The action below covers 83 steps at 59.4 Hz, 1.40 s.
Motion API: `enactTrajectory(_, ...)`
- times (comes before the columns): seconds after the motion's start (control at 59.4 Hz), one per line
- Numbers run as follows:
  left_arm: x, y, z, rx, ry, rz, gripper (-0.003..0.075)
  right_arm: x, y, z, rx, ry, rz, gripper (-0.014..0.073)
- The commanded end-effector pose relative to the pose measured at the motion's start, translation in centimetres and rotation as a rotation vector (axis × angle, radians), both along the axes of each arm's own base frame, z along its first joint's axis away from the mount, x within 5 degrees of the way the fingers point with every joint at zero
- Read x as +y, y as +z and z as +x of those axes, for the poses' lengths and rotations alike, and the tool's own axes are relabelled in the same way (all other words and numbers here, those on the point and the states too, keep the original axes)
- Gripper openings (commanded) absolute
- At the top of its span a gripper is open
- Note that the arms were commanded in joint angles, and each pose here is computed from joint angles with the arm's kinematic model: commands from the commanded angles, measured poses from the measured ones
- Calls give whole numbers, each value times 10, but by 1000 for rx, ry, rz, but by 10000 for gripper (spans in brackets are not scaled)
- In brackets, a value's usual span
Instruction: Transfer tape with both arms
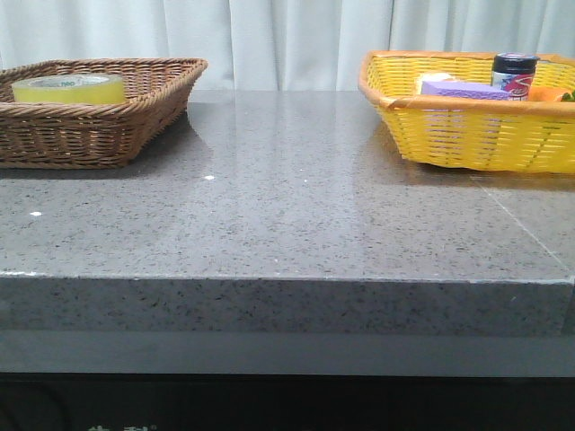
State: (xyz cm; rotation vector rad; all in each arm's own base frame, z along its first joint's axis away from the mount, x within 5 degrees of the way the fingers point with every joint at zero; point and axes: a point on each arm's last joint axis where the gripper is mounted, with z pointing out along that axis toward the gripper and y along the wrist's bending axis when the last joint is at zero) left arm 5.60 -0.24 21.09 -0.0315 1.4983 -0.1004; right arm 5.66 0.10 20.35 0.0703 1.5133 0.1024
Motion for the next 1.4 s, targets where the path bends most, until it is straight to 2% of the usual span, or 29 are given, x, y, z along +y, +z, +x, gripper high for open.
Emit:
enactTrajectory(0.0,1,6,-2,-91,15,-8,-20,-1,11,-3,-113,-13,-8,-68)
enactTrajectory(0.387,1,5,-2,-85,14,-8,-20,-1,11,-3,-113,-13,-8,-68)
enactTrajectory(0.572,1,5,-2,-86,17,96,-20,-1,11,-3,-113,-13,-8,-68)
enactTrajectory(1.38,1,5,-2,-89,17,92,-20,-1,11,-3,-113,-13,-8,-68)
